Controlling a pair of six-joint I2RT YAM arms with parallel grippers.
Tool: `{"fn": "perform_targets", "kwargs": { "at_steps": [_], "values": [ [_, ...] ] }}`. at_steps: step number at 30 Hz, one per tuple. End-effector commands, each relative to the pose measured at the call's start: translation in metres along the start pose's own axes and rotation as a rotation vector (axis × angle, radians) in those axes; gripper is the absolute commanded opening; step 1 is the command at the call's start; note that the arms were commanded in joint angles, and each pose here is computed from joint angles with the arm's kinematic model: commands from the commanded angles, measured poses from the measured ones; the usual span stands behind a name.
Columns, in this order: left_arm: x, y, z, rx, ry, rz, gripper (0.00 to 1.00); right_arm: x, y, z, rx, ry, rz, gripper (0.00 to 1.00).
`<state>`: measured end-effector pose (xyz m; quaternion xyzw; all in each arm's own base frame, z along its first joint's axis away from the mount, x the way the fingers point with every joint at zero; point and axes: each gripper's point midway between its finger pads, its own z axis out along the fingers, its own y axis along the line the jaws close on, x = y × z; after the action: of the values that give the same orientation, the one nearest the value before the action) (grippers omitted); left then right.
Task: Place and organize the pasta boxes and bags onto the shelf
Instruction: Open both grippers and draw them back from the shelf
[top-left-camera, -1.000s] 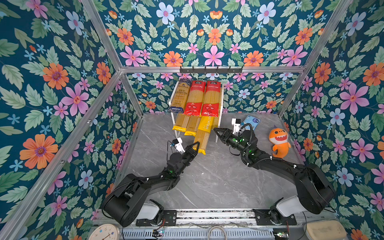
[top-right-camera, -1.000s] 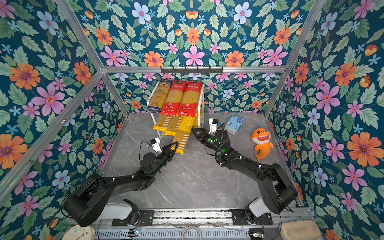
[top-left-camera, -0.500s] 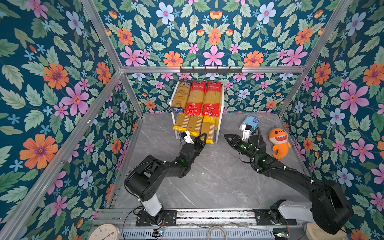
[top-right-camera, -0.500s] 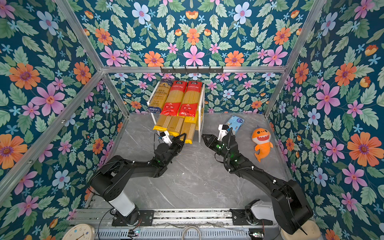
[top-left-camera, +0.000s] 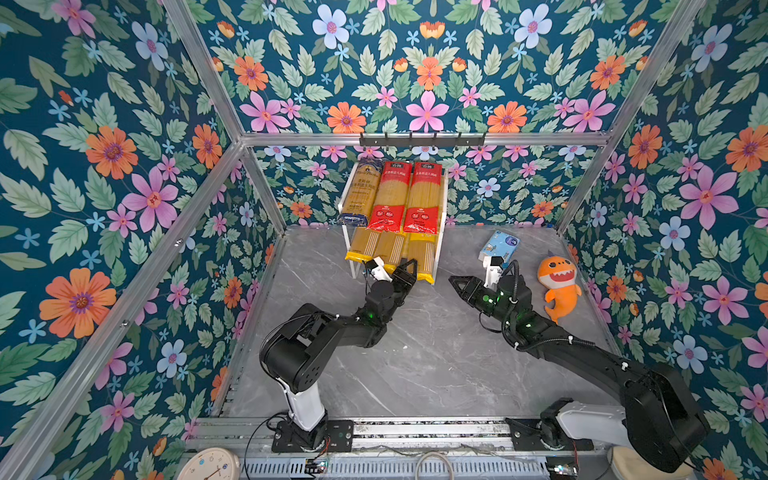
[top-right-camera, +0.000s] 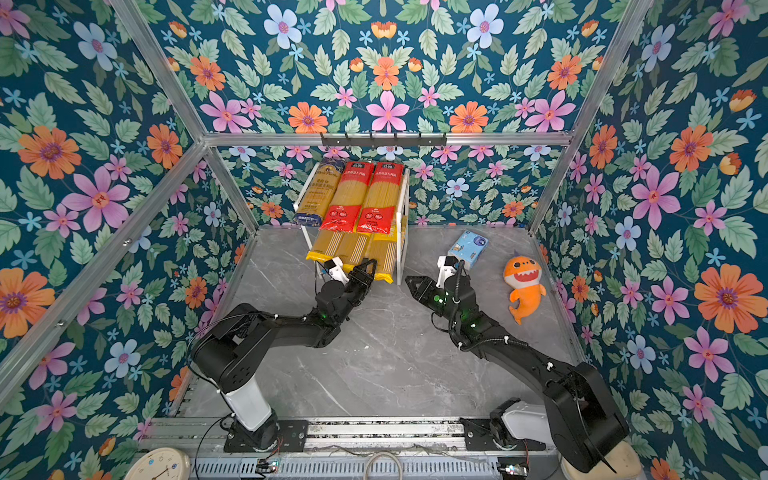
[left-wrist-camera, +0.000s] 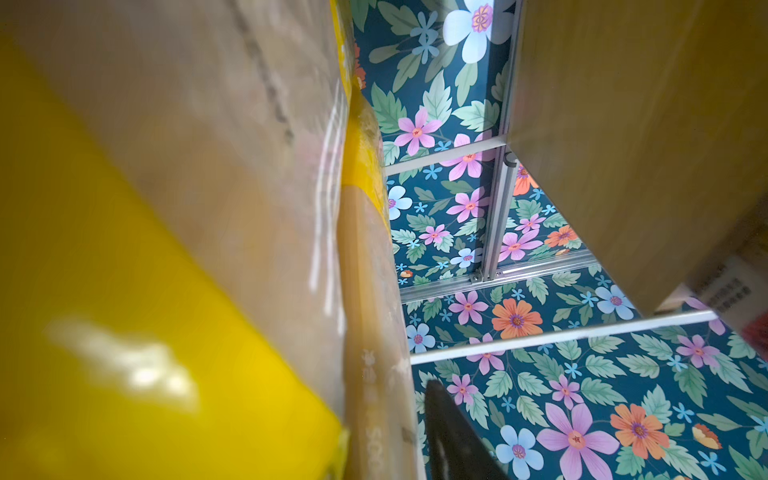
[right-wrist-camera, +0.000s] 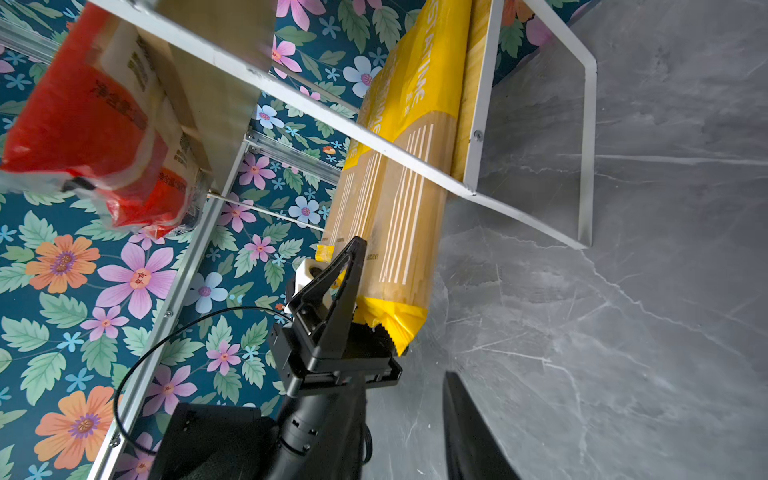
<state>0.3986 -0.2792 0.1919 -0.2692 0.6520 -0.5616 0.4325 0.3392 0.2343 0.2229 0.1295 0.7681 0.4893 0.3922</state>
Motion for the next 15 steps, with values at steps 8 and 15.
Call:
{"fn": "perform_targets", "kwargs": {
  "at_steps": [8, 15],
  "values": [
    [-0.001, -0.001, -0.046, -0.009, 0.033, 0.031, 0.57, 0.007, -0.005, 0.006, -0.016, 0.016, 0.020, 0.33],
    [-0.015, 0.004, -0.068, -0.111, 0.025, 0.170, 0.59, 0.034, 0.001, 0.027, -0.032, 0.085, 0.010, 0.32]
  ]
}}
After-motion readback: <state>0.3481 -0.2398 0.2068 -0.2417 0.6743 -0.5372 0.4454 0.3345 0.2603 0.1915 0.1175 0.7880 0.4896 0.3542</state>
